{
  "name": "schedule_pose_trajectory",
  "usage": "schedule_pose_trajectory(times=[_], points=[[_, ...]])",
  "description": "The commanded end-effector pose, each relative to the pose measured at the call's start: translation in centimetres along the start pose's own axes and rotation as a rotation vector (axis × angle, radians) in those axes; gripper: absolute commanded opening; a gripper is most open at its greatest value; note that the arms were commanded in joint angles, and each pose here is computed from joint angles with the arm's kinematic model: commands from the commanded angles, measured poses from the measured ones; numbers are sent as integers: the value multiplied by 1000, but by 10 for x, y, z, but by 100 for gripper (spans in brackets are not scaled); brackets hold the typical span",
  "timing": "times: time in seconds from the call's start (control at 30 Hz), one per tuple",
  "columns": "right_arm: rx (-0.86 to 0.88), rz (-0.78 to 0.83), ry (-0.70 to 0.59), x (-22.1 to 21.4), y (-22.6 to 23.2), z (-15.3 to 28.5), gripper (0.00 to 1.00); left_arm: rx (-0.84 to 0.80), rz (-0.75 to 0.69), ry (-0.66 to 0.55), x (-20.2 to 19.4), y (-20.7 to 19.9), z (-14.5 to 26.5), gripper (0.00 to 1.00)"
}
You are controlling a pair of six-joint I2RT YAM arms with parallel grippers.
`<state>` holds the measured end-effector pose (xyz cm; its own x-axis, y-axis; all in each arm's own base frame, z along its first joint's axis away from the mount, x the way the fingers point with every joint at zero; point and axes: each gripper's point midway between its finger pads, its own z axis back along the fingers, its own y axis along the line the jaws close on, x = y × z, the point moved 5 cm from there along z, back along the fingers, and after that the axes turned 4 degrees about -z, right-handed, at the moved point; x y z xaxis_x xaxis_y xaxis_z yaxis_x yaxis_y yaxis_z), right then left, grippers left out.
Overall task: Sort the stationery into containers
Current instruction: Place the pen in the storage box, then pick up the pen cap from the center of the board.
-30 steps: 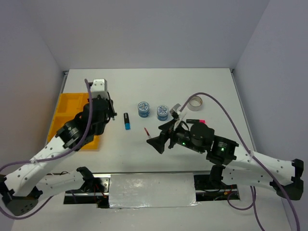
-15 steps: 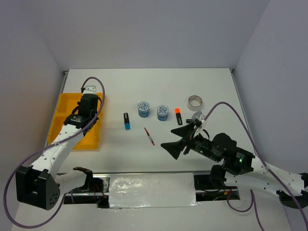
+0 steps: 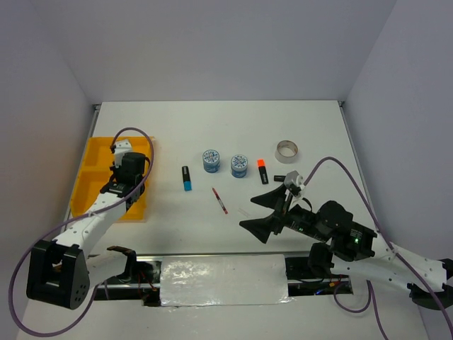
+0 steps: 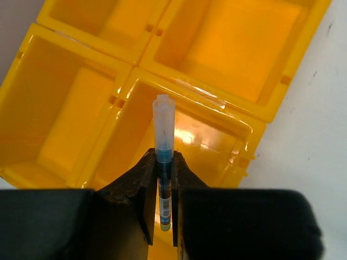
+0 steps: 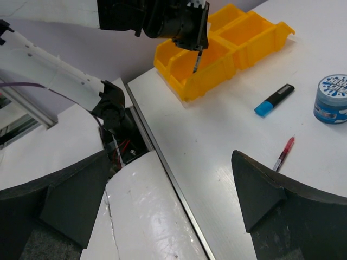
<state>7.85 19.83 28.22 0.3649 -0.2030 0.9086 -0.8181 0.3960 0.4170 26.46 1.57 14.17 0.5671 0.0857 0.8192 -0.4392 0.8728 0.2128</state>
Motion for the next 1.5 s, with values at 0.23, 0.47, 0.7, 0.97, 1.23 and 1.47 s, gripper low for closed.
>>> schedule_pose_trajectory(times=[0.23, 0.47, 0.7, 0.97, 1.23, 1.47], points=[[66, 47, -67, 12, 8, 8, 100, 72, 183, -29, -17, 7, -3, 4], [65, 46, -64, 11, 8, 5, 100, 94, 178, 11, -27, 7, -7, 21], [61, 44, -59, 11, 8, 2, 100, 129, 168, 45, -31, 9, -10, 41], [59, 41, -55, 11, 8, 1, 100, 143, 232, 38, -16, 13, -1, 55], [-76, -5, 41, -11, -11, -18, 100, -12, 416, -18, 66, 24, 65, 99], [-300, -21, 262, -54, -48, -53, 100, -488, 375, 58, 104, -8, 129, 99]])
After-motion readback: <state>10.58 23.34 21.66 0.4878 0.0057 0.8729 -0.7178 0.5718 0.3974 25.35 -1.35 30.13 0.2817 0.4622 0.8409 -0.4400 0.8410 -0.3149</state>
